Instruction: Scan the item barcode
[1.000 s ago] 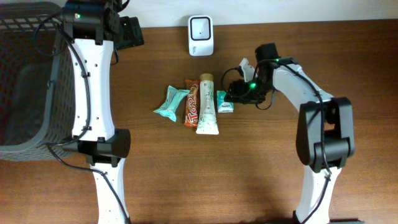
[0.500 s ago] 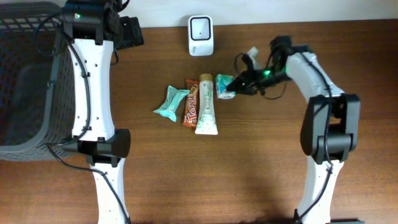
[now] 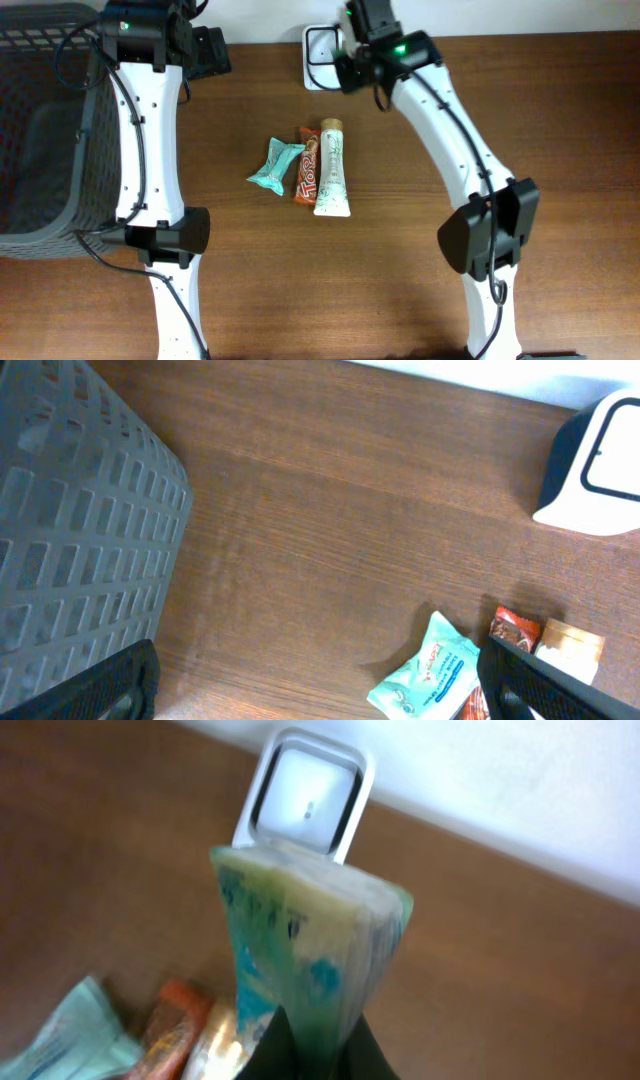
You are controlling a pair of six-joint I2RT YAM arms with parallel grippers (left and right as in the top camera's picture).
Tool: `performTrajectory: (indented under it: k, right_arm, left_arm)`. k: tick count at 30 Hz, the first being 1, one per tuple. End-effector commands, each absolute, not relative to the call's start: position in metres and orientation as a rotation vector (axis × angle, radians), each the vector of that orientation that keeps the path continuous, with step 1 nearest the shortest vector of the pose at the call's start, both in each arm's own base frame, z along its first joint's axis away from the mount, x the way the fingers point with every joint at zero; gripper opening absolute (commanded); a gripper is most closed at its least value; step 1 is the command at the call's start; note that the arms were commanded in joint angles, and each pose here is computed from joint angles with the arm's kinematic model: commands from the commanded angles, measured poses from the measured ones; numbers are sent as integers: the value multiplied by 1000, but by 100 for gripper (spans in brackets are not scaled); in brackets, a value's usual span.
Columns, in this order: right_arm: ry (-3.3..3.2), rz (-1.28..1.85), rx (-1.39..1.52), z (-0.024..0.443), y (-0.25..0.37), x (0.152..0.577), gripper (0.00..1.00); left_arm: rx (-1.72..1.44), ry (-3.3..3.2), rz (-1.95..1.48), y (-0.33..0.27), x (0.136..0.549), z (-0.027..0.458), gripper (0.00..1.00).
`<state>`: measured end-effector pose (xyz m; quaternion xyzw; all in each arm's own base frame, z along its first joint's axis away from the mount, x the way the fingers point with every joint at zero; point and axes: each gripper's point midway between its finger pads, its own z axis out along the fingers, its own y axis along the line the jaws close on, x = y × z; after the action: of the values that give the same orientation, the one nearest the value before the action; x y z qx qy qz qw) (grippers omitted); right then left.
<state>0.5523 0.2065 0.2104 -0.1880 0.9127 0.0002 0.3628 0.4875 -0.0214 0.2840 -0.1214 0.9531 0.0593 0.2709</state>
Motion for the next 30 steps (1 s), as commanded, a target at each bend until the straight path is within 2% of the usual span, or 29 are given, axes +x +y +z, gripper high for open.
performTrajectory:
  k: [1, 6, 10, 13, 16, 19, 20, 23, 25, 29, 30]
  right_arm:
    - [2176, -242, -589, 218, 210, 585, 4]
    - [2072, -220, -562, 189, 229, 624, 4]
    - [2077, -223, -561, 156, 234, 636, 4]
    - [2057, -317, -436, 181, 208, 641, 4]
    - [2071, -455, -157, 219, 131, 641, 4]
    - [2260, -631, 42, 200, 2, 619, 4]
    - [2349, -689, 139, 185, -51, 603, 4]
    - [2444, -746, 421, 167, -145, 565, 4]
    - [2449, -710, 773, 154, -220, 525, 4]
    - [2369, -694, 1201, 139, -312, 462, 4]
    - [2352, -682, 1280, 135, -338, 443, 7]
  left_arm:
    - [-345, 2558, 177, -15, 487, 286, 99]
    - [-339, 2559, 176, -18, 487, 286, 99]
    - [-339, 2559, 176, -18, 487, 286, 99]
    - [-339, 2559, 176, -18, 487, 286, 99]
    - [-340, 2559, 176, -17, 487, 286, 99]
    - [-340, 2559, 176, -17, 487, 286, 99]
    - [-339, 2559, 176, -18, 487, 286, 99]
    - [-339, 2559, 176, -18, 487, 286, 99]
    - [-339, 2559, 176, -18, 487, 286, 99]
    - [-340, 2559, 176, -17, 487, 286, 99]
    - [-340, 2559, 176, -17, 487, 286, 99]
